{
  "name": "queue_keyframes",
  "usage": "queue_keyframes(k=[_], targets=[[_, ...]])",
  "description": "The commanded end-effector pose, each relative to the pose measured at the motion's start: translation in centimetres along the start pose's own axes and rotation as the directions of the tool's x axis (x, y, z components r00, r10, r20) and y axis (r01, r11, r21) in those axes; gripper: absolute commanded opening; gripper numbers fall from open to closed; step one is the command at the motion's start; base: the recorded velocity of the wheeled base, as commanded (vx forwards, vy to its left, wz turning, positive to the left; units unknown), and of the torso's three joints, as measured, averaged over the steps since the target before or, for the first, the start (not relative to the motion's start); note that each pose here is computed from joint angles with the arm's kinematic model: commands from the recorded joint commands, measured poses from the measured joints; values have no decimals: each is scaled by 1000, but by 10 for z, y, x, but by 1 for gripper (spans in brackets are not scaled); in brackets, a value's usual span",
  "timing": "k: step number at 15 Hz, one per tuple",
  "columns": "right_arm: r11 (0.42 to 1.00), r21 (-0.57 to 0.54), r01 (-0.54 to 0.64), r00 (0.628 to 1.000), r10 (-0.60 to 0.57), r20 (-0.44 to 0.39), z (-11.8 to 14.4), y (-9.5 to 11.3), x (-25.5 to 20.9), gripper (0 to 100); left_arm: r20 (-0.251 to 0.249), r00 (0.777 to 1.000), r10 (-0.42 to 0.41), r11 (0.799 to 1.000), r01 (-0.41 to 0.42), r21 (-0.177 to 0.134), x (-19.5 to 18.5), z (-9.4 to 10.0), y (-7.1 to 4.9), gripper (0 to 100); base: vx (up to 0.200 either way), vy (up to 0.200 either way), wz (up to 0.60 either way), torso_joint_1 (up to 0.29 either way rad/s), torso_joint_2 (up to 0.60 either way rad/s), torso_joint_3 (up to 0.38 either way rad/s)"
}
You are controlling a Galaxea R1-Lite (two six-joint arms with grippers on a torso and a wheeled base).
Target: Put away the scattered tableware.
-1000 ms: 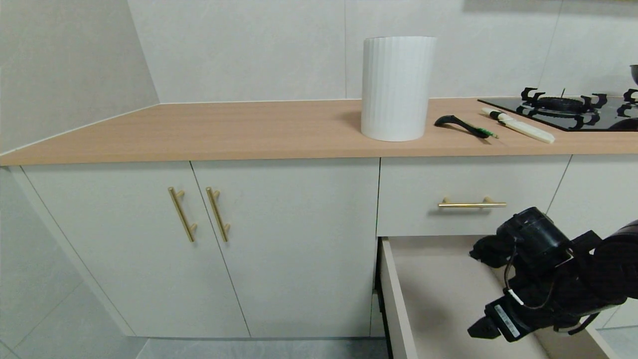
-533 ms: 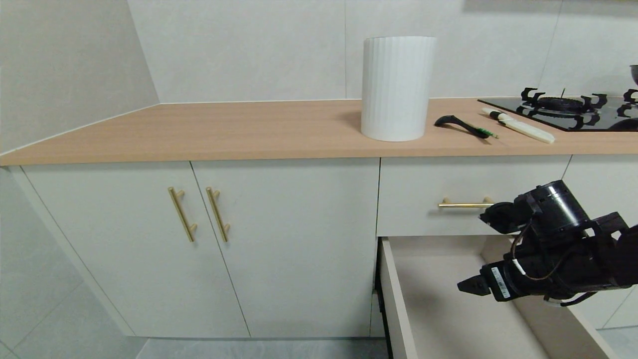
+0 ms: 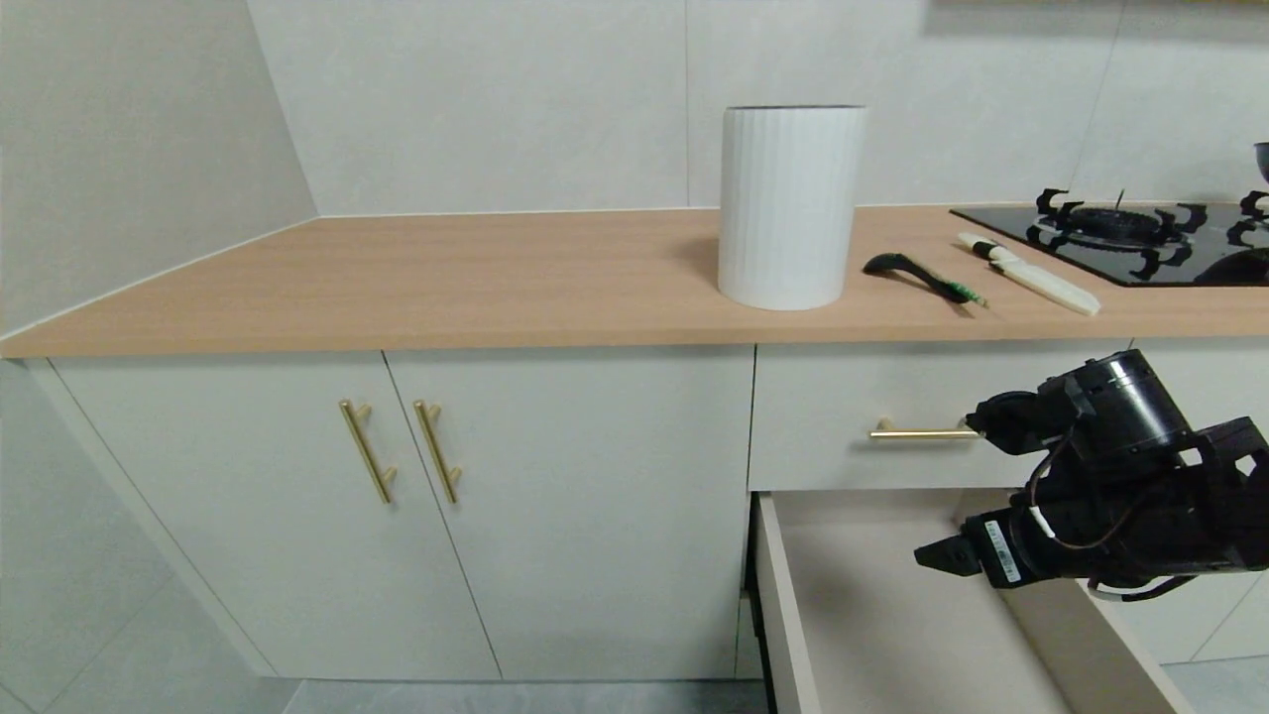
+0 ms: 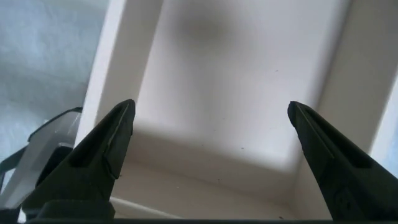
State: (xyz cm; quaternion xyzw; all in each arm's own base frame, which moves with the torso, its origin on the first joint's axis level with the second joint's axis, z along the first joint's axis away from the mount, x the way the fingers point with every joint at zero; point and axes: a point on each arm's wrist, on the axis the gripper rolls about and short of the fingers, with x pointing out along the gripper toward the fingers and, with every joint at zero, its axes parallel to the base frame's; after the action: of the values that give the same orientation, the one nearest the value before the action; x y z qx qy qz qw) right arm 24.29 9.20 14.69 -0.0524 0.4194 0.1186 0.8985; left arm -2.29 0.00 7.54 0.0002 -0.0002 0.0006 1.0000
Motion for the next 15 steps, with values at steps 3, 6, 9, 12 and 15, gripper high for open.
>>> queue_keyframes(k=[3, 6, 9, 12, 15], targets=[[1000, -1, 1, 1000, -1, -2, -1, 0, 0, 100, 0, 1000, 0, 1000, 0, 0, 0, 0, 0, 100, 0, 0, 0, 136, -509, -302], [1000, -1, 21, 1000, -21, 0, -1, 0, 0, 100, -2, 1000, 0, 1000, 0, 0, 0, 0, 0, 100, 0, 0, 0, 176, -474, -300], [1000, 0, 20, 1000, -20, 3, 0, 0, -1, 100, -2, 1000, 0, 1000, 0, 0, 0, 0, 0, 100, 0, 0, 0, 186, -474, -289], [999, 1, 37, 999, -37, 23, 2, -1, -1, 100, -2, 1000, 0, 1000, 0, 0, 0, 0, 0, 100, 0, 0, 0, 198, -478, -292], [999, 13, 53, 984, -55, 168, 23, 1, 8, 100, -2, 1000, 0, 1000, 0, 0, 0, 0, 0, 100, 0, 0, 0, 97, -220, -131]])
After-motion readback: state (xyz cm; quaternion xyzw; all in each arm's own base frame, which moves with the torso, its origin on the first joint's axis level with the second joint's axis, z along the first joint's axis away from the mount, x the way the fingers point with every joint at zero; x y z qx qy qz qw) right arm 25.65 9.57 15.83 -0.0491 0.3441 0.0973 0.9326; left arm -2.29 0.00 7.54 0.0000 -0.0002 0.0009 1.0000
